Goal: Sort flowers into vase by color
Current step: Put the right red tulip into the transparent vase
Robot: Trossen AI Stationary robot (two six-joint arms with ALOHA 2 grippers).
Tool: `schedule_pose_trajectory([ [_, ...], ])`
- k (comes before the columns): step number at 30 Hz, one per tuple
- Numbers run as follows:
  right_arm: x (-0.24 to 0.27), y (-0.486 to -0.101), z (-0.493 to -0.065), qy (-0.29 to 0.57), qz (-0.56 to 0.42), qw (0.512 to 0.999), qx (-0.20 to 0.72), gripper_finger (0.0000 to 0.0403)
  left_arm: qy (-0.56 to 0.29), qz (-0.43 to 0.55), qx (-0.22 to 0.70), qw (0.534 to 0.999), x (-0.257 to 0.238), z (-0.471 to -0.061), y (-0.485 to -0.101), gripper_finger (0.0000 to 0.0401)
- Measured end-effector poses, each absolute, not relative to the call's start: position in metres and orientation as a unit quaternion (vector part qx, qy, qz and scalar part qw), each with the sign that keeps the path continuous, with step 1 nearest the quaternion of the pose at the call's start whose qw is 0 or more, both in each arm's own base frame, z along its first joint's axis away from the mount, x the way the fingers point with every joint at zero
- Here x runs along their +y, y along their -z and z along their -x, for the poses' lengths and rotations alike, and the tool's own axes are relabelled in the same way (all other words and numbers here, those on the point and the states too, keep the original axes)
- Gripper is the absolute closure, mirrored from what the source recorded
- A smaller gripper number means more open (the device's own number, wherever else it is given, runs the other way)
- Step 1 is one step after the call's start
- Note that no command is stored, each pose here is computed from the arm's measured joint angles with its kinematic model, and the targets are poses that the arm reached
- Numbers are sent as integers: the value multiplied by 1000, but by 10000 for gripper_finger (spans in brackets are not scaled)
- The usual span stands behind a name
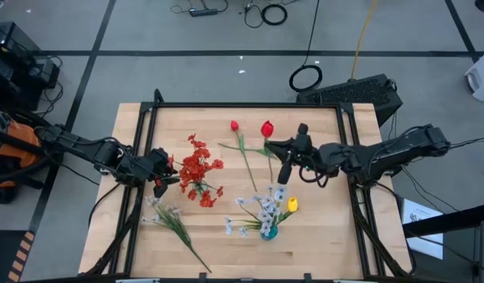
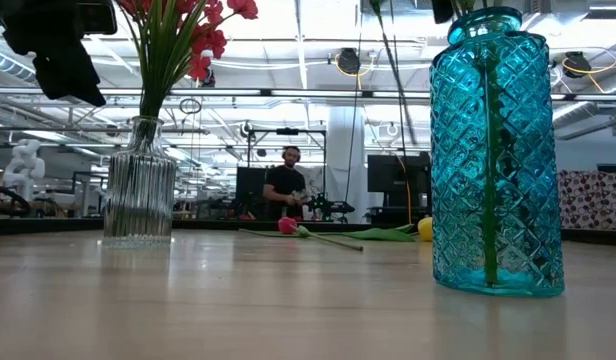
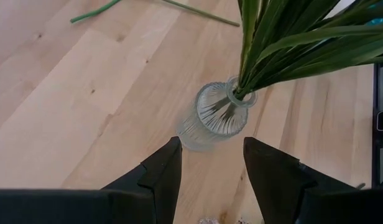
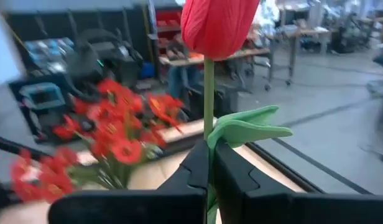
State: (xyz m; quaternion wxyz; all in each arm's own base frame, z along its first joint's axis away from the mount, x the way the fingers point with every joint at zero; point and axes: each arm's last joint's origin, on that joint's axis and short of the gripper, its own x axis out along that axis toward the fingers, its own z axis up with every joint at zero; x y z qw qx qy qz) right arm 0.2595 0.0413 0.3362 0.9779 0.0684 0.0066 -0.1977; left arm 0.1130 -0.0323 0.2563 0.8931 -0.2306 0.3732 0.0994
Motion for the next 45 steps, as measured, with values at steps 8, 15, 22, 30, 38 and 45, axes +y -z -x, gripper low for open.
schedule_pose_trajectory([
  [8,50,-342,-278,112,-50,990,-71,399,-99,230,374,893,-32,-113,-256,224],
  [15,54,-337,-289,80,-35,992,-93,399,-100,230,373,893,-32,-113,-256,224],
  [22,56,-328,-295,79,-30,993,-76,399,-65,246,383,888,-35,-114,-257,224],
  [30,57,-328,-296,64,-42,994,-77,399,25,263,351,899,-41,-121,-267,224],
  [38,57,-328,-296,64,-43,994,-77,399,62,241,287,925,-43,-127,-278,224],
  [45,57,-328,-296,64,-43,994,-77,399,102,250,217,938,-43,-123,-299,224],
])
